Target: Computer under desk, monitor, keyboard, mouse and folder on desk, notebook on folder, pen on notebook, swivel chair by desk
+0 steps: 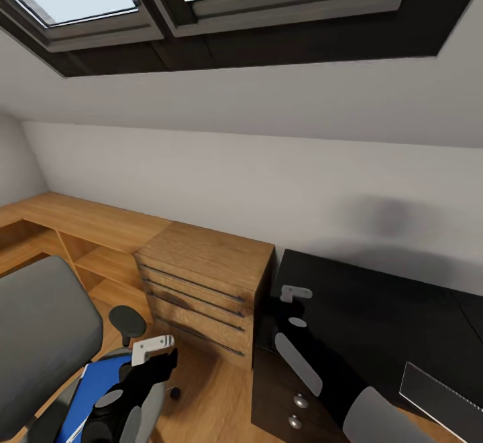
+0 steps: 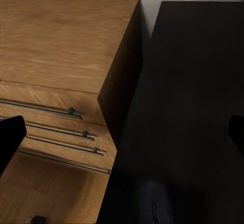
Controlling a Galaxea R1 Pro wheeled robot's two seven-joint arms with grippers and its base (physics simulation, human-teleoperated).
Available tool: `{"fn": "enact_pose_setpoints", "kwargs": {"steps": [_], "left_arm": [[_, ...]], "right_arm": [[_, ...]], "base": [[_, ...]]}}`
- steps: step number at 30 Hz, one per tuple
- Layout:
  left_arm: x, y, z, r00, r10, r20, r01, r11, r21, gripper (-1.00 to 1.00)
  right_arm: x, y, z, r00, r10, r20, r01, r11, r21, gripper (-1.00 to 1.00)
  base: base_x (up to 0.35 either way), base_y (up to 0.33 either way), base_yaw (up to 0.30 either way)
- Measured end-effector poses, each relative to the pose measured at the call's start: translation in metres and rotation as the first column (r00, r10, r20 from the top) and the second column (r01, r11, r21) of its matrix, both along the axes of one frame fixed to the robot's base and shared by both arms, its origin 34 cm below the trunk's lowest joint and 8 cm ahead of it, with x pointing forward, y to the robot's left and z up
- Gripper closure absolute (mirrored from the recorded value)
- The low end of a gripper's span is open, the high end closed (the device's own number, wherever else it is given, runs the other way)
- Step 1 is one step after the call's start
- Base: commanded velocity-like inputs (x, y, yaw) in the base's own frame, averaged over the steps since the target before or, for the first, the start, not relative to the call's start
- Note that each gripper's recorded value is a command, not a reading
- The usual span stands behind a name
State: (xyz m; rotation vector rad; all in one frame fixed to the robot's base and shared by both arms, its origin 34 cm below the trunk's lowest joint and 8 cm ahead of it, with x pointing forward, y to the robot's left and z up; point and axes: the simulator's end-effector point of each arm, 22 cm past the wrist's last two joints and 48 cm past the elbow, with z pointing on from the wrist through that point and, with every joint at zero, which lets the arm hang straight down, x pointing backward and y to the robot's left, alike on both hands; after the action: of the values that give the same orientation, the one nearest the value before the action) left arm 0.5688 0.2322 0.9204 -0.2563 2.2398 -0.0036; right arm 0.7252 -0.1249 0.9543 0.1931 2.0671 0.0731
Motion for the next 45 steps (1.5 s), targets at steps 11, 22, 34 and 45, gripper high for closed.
{"fn": "enact_pose_setpoints", "kwargs": {"steps": [11, 22, 34, 45], "left_arm": [[0.001, -0.004, 0.002, 1.0, -0.004, 0.005, 0.004, 1.0, -0.007, -1.0], [0.005, -0.007, -0.009, 1.0, -0.004, 0.005, 0.004, 1.0, -0.011, -1.0], [0.008, -0.008, -0.02, 1.0, -0.007, 0.007, 0.007, 1.0, -0.011, -1.0], [0.011, -0.008, -0.033, 1.0, -0.007, 0.007, 0.007, 1.0, -0.011, -1.0]], "right_arm": [[0.005, -0.003, 0.007, 0.999, -0.026, 0.047, 0.025, 0.999, 0.027, -1.0], [0.013, -0.008, 0.008, 0.992, -0.062, 0.114, 0.056, 0.997, 0.058, -1.0], [0.008, -0.018, -0.037, 0.997, -0.066, 0.04, 0.065, 0.998, 0.014, -1.0], [0.008, -0.016, -0.054, 0.998, -0.056, 0.02, 0.056, 0.998, 0.006, -1.0]], "base": [[0.0, 0.0, 0.0], [0.0, 0.0, 0.0], [0.0, 0.0, 0.0], [0.0, 0.0, 0.0]]}}
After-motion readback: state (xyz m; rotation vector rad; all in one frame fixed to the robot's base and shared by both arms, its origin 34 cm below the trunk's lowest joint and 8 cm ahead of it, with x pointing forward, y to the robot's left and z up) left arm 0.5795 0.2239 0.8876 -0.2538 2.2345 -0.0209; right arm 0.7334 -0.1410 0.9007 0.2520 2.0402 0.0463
